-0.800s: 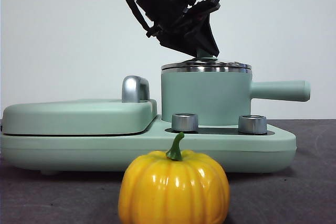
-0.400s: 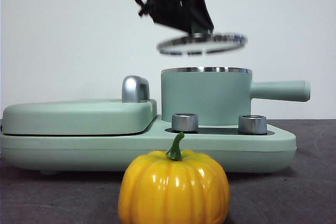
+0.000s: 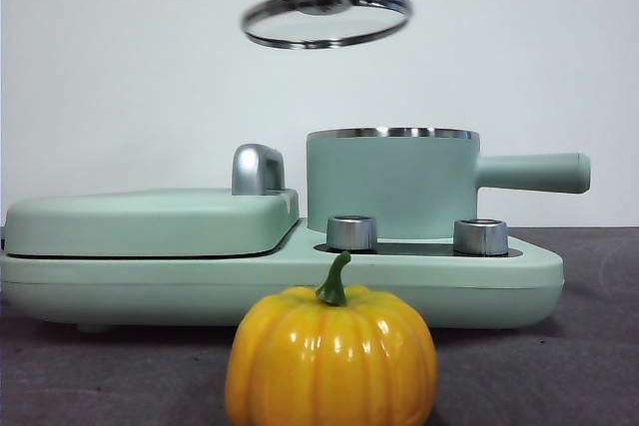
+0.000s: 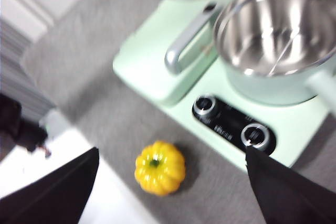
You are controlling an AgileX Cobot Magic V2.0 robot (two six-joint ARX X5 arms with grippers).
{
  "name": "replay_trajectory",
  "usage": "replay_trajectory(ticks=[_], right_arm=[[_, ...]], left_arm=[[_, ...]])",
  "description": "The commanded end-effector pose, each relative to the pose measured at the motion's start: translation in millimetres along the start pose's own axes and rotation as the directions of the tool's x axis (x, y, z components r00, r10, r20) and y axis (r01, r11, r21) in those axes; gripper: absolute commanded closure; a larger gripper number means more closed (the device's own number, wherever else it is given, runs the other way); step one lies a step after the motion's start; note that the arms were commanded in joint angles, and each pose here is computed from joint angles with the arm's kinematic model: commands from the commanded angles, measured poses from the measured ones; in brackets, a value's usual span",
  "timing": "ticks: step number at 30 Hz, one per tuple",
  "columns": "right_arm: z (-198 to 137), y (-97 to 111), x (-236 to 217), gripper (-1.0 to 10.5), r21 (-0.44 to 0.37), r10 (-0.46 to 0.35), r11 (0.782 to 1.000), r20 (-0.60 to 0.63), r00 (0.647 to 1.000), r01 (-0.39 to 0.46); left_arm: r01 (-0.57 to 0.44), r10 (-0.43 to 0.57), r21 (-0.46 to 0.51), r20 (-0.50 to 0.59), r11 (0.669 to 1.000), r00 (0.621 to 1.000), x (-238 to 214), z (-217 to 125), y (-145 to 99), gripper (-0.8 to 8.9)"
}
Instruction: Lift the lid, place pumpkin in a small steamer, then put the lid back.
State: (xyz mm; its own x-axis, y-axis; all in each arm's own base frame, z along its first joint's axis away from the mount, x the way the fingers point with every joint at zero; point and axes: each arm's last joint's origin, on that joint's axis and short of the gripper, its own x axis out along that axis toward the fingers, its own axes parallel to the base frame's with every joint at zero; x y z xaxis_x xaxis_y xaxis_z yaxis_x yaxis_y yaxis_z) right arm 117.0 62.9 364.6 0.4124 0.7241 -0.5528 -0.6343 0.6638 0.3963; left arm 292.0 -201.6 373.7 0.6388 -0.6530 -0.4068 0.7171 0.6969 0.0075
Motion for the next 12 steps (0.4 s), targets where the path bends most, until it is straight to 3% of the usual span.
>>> replay_trajectory(ticks=[1, 7, 12], right_arm=[[7, 7, 20, 5.0, -0.029, 0.0, 1.0, -0.08, 0.997, -0.002], [9, 27, 83, 5.0, -0.112, -0.043, 0.994, -0.252, 0.967, 0.015], [-1, 44, 136, 5.0, -0.175, -0.091, 0.984, -0.384, 0.919, 0.025]], left_arm=[[-0.027, 0.025, 0.023, 0.063, 0.999, 0.998, -18, 15, 7, 7.56], [-0.105, 0.105, 0.004, 0.056, 0.994, 0.993, -43, 15, 31, 7.56], [-0.166, 0.166, -0.007, 0.017, 0.986, 0.986, -58, 10, 50, 7.57]])
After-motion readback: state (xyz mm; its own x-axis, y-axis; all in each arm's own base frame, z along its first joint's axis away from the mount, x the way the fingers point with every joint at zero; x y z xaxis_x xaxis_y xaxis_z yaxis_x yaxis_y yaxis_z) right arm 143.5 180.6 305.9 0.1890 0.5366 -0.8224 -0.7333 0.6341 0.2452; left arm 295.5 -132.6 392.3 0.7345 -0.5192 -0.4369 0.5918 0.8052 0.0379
